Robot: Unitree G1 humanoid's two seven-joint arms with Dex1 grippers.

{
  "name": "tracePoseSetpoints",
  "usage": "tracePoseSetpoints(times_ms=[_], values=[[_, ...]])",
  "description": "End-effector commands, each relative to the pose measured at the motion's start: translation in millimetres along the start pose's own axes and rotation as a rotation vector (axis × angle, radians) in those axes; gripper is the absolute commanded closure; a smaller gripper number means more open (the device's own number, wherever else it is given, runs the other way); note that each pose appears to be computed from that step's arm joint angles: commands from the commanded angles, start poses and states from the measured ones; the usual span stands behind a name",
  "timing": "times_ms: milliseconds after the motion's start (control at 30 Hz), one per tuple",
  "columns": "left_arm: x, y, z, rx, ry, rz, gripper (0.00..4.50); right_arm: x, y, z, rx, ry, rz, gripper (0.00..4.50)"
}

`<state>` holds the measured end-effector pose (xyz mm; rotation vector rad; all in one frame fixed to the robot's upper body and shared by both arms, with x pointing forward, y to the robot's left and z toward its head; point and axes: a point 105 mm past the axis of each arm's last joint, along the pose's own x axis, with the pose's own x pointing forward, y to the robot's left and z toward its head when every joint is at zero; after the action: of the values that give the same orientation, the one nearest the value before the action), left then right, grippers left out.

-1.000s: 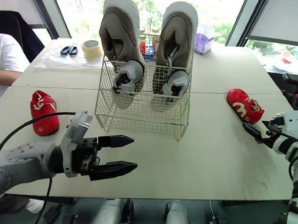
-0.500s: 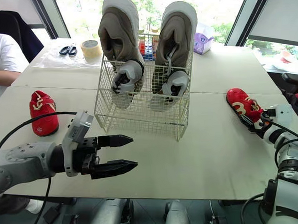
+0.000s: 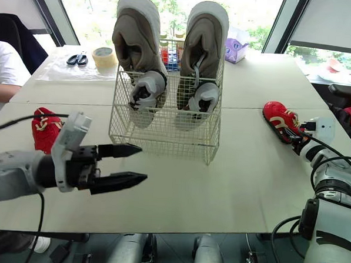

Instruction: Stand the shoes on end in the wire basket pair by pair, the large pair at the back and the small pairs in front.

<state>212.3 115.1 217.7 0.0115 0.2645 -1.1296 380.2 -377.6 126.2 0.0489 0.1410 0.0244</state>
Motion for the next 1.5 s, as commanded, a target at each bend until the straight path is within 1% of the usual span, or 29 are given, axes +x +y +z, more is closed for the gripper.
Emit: tracePoseSetpoints(times_ms=[33,67,100,133,167,200,233,267,300,333,367,433,500,533,600,667,733,800,900,1000,1100,1200,1300,1400,1467,1500], values=[[-10.8,12.0,13.1,0.059,-0.024,0.088,0.0,-11.2,-17.8,53.0,-0.011,-0.209,-0.062,3.07],[-11.4,12.0,14.3,0.063,-0.029,0.09,0.0,-12.7,-19.2,56.2,-0.01,-0.223,-0.065,3.07],[-13.3,12.7,18.5,0.1,-0.036,0.097,0.0,-14.6,-19.2,66.5,-0.017,-0.263,-0.063,3.07],[-17.1,13.5,29.0,0.114,-0.077,0.082,0.0,-18.2,-17.1,90.3,-0.045,-0.346,-0.06,3.07],[-22.4,17.7,45.2,0.085,-0.151,0.052,0.0,-24.1,-8.8,124.6,-0.12,-0.442,-0.034,3.07],[-29.5,23.8,66.3,0.034,-0.259,0.011,0.0,-34.1,2.5,162.3,-0.203,-0.536,0.003,3.07],[-34.4,27.8,80.2,-0.008,-0.332,-0.023,0.0,-41.9,11.1,184.3,-0.258,-0.588,0.027,3.07],[-42.4,35.0,102.3,-0.057,-0.446,-0.049,0.0,-56.9,18.1,212.8,-0.338,-0.643,0.052,3.07],[-50.6,38.5,121.1,-0.078,-0.534,-0.082,0.0,-74.4,22.5,240.3,-0.404,-0.696,0.061,3.07],[-55.5,40.2,132.8,-0.086,-0.583,-0.105,0.0,-88.4,28.7,258.9,-0.46,-0.732,0.078,3.07],[-58.1,43.0,142.3,-0.091,-0.619,-0.116,0.0,-101.0,38.7,275.7,-0.507,-0.766,0.108,3.07],[-58.1,48.3,150.8,-0.108,-0.646,-0.125,0.0,-112.2,56.1,291.2,-0.561,-0.794,0.162,3.07],[-53.2,55.7,163.4,-0.147,-0.687,-0.156,0.0,-127.6,95.2,311.4,-0.646,-0.846,0.291,3.07],[-47.4,56.0,170.1,-0.151,-0.693,-0.191,0.0,-137.0,124.9,317.9,-0.687,-0.86,0.409,3.07],[-38.4,54.7,180.8,-0.153,-0.7,-0.25,0.0,-150.7,173.2,316.9,-0.709,-0.87,0.624,3.07],[-32.3,54.5,191.6,-0.153,-0.724,-0.295,0.0,-152.1,208.4,306.9,-0.784,-0.854,0.74,3.07],[-21.8,58.6,199.2,-0.154,-0.75,-0.292,0.0,-147.6,233.0,296.3,-0.88,-0.844,0.787,3.07],[-8.2,63.3,199.8,-0.161,-0.762,-0.269,0.0,-143.5,248.7,288.2,-0.929,-0.85,0.82,3.07],[1.0,61.8,196.5,-0.185,-0.767,-0.302,0.0,-133.5,259.2,274.9,-1.007,-0.833,0.836,3.07],[3.6,57.6,191.8,-0.18,-0.741,-0.325,0.0,-129.2,267.1,264.6,-1.033,-0.82,0.888,3.07],[5.7,65.3,188.6,-0.203,-0.72,-0.295,0.0,-128.7,272.7,260.4,-1.035,-0.803,0.932,3.07],[2.8,60.9,186.9,-0.211,-0.686,-0.358,0.0,-129.8,276.6,256.9,-1.058,-0.798,0.967,3.07],[10.4,63.9,182.1,-0.189,-0.608,-0.339,0.0,-130.7,279.8,253.2,-1.099,-0.797,0.999,3.07],[20.4,64.9,170.6,-0.128,-0.501,-0.323,0.0,-134.9,284.1,251.3,-1.138,-0.815,1.028,3.07],[25.4,66.1,165.2,-0.107,-0.451,-0.323,0.0,-135.6,286.5,243.8,-1.186,-0.792,1.055,3.07],[27.2,65.7,163.1,-0.095,-0.43,-0.327,0.25,-136.0,287.2,239.5,-1.222,-0.779,1.068,3.1]])
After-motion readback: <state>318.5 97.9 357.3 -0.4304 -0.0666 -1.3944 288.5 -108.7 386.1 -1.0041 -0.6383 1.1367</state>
